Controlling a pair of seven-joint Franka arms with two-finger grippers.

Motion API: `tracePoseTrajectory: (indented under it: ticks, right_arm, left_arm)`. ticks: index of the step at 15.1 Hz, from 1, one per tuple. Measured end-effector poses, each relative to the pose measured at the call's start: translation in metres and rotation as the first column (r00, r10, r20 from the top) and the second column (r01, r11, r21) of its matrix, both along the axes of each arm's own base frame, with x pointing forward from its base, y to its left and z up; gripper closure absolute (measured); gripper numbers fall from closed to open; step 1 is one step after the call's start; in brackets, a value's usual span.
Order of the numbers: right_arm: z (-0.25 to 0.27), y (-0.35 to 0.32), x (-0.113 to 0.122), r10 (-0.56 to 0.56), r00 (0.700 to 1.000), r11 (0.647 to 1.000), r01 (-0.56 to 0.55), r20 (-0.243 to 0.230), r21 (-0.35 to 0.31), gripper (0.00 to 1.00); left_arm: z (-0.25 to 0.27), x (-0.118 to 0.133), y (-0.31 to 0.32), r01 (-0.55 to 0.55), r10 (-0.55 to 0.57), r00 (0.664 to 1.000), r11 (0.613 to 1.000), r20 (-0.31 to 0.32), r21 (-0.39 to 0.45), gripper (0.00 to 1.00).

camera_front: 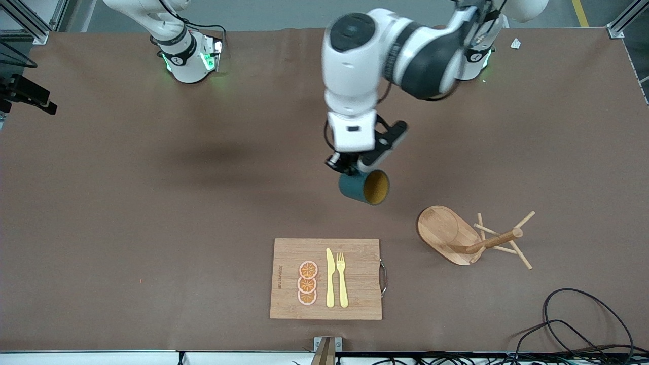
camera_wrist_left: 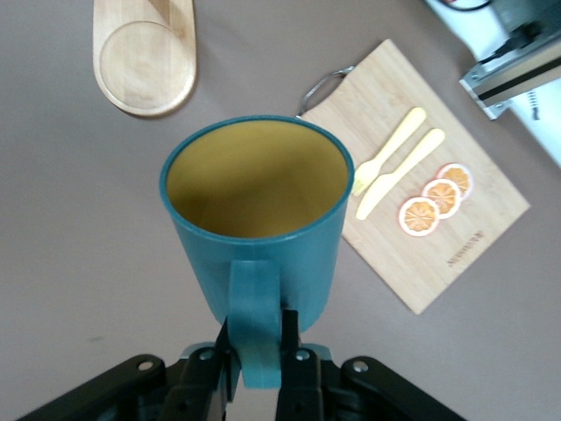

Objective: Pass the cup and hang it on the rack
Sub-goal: 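Lift the mug with the left gripper and carry it to the rack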

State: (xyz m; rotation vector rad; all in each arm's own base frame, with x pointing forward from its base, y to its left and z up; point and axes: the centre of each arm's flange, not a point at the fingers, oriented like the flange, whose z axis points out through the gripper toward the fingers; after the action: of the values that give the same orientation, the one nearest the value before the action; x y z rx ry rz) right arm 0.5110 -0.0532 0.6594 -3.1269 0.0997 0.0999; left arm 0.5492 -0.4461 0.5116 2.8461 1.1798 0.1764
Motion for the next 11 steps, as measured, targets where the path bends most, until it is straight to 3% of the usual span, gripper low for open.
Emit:
tracePoseTrajectory:
  ticks: [2, 7, 9, 11]
  right_arm:
    - [0.000, 0.000, 0.000, 0.000, 1.000, 1.000, 0.000, 0.000, 0.000, 0.00]
    - [0.000, 0.001, 0.000, 0.002, 1.000, 1.000, -0.002, 0.000, 0.001, 0.00]
    - [0.001, 0.001, -0.001, 0.002, 1.000, 1.000, -0.002, 0.000, 0.001, 0.00]
    - [0.001, 0.001, -0.001, 0.002, 1.000, 1.000, -0.002, -0.001, 0.001, 0.00]
  left_arm:
    - [0.001, 0.023, 0.033, 0.012, -0.015, 0.999, 0.999, -0.048, -0.051, 0.79]
    - [0.003, 0.066, 0.099, -0.106, 0.080, 0.988, 0.974, -0.135, -0.198, 0.79]
    - [0.006, 0.083, 0.131, -0.185, 0.138, 0.974, 0.944, -0.181, -0.275, 0.79]
    - [0.008, 0.101, 0.168, -0.278, 0.197, 0.950, 0.889, -0.243, -0.363, 0.79]
